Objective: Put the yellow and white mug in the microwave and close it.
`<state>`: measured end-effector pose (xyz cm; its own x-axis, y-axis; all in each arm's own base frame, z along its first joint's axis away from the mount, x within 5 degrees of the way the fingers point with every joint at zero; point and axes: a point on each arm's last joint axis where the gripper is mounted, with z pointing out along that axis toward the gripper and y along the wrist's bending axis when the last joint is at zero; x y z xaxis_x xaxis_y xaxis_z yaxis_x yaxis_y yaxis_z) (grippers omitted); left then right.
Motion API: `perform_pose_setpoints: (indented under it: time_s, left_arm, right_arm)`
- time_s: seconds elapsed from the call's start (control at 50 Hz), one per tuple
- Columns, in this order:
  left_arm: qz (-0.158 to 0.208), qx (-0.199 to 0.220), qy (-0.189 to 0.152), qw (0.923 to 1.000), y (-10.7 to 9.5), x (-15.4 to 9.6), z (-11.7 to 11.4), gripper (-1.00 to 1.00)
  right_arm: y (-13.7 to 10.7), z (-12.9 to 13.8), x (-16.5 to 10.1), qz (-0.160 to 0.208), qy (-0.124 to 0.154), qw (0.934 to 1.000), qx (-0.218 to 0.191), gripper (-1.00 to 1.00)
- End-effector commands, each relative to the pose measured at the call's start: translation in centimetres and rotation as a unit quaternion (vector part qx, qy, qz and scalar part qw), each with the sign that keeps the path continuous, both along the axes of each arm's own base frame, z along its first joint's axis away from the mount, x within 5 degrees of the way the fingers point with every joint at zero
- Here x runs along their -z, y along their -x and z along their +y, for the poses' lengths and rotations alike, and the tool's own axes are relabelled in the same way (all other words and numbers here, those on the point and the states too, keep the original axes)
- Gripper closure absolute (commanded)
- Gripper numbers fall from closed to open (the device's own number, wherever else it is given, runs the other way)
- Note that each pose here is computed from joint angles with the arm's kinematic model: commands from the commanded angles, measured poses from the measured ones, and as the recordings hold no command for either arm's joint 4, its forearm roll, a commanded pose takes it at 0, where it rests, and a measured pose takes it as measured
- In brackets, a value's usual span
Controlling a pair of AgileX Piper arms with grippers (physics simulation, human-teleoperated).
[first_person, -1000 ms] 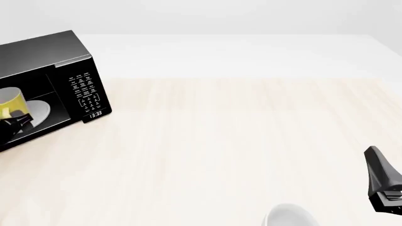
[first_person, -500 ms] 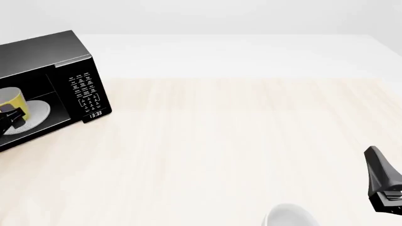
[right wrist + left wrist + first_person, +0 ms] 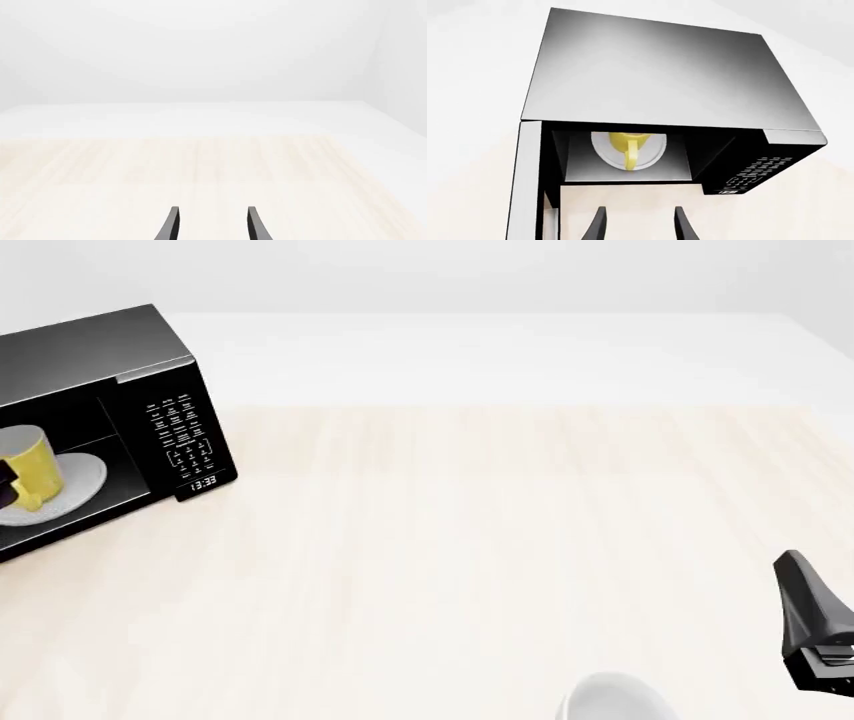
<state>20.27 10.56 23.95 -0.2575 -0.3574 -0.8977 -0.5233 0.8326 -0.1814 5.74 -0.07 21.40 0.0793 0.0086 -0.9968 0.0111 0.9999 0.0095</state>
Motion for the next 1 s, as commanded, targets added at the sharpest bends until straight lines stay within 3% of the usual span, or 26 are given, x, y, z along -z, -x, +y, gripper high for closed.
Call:
perform_pose_setpoints:
  time_s: [0.02, 0.44, 0.68, 1.0]
  left_arm:
    - [-0.008, 0.002, -0.016, 0.9998, 2.1, -2.2, -1.0, -1.0]
    - [-0.025, -0.003, -0.052, 0.9983, 5.6, -7.8, -2.3, -1.0]
    - [-0.042, -0.01, -0.053, 0.9977, 6.8, -11.1, -2.9, -1.0]
    - [-0.058, -0.106, -0.047, 0.9915, 9.2, -14.6, -1.3, -1.0]
  right_arm:
    - [0.0, 0.0, 0.0, 0.0, 0.0, 1.0, 0.0, -1.0]
    - [0.0, 0.0, 0.0, 0.0, 0.0, 1.0, 0.0, -1.0]
    - [0.0, 0.0, 0.0, 0.0, 0.0, 1.0, 0.0, -1.0]
    - [0.0, 0.0, 0.0, 0.0, 0.0, 1.0, 0.0, -1.0]
